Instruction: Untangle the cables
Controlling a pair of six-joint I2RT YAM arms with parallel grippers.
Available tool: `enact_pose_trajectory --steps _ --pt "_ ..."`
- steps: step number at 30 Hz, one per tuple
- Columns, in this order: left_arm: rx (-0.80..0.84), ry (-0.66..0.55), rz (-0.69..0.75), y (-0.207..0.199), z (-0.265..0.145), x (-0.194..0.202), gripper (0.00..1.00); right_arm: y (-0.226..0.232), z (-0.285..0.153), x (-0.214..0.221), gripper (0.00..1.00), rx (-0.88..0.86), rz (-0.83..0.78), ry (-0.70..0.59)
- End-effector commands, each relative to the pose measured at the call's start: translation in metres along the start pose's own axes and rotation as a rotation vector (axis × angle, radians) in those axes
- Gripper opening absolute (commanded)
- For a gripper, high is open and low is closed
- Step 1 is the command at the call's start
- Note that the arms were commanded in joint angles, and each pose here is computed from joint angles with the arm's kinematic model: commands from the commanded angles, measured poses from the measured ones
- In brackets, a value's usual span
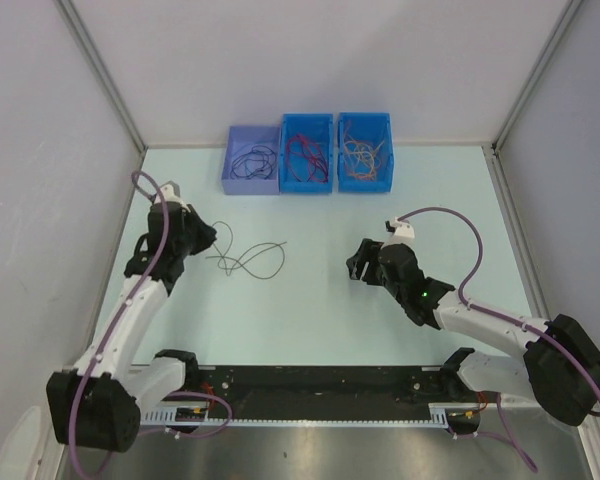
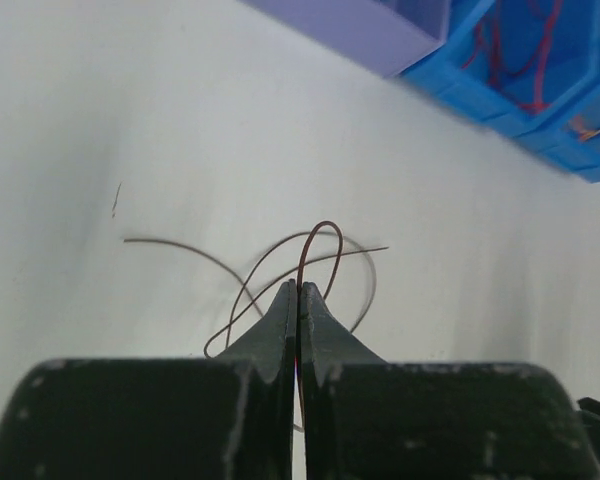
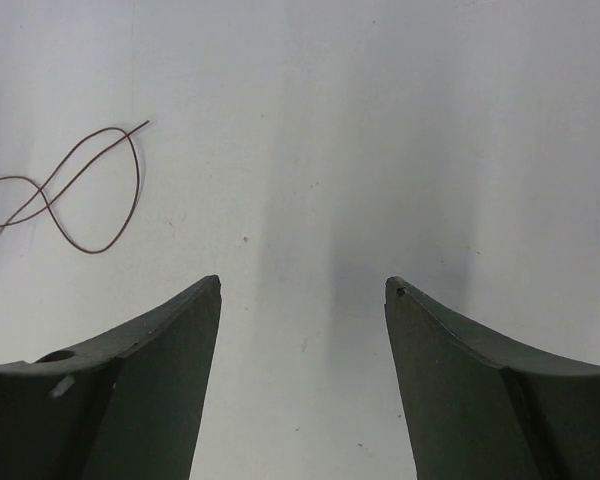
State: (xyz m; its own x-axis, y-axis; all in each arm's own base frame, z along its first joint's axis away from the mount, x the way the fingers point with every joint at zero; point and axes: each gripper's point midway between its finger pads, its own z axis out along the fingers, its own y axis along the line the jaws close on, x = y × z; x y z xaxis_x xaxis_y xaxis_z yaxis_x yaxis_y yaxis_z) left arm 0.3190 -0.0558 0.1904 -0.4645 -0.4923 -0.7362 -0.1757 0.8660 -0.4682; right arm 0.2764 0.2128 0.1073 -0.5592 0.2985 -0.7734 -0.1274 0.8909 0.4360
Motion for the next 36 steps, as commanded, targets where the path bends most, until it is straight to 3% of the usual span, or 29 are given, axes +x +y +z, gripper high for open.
enact_pose_trajectory --steps 1,10,13,14,17,20,26,31,33,36 --pt "-0.098 0.146 0.010 0.021 0.026 0.040 0.00 0.007 -0.001 -0.013 0.72 -0.024 0.015 -0.051" --pt "-0.104 0.290 0.050 0.005 0.066 0.072 0.01 0.006 0.000 -0.012 0.72 -0.027 0.014 -0.046" --pt "-0.124 0.319 0.059 0.007 0.071 0.075 0.20 0.007 0.000 -0.012 0.72 -0.029 0.015 -0.044" --pt "-0.129 0.323 0.059 0.007 0.071 0.075 0.40 0.007 0.000 -0.012 0.72 -0.030 0.014 -0.045" --pt "-0.149 0.282 0.076 0.008 0.064 0.066 0.66 0.007 0.000 -0.012 0.72 -0.031 0.012 -0.044" --pt "-0.164 0.252 0.093 0.010 0.053 0.059 0.77 0.006 0.000 -0.011 0.72 -0.028 0.013 -0.041" --pt "-0.266 0.164 0.147 0.021 0.017 0.047 0.84 0.007 0.000 -0.011 0.72 -0.033 0.013 -0.041" --pt "-0.215 -0.023 0.138 0.005 -0.028 0.019 0.83 0.008 0.000 -0.012 0.72 -0.034 0.013 -0.044" --pt "-0.171 -0.106 0.074 0.001 -0.047 0.005 0.77 0.007 0.000 -0.011 0.71 -0.029 0.011 -0.042" --pt "-0.147 -0.100 0.076 0.004 -0.048 0.013 0.74 0.007 0.000 -0.012 0.72 -0.031 0.014 -0.044"
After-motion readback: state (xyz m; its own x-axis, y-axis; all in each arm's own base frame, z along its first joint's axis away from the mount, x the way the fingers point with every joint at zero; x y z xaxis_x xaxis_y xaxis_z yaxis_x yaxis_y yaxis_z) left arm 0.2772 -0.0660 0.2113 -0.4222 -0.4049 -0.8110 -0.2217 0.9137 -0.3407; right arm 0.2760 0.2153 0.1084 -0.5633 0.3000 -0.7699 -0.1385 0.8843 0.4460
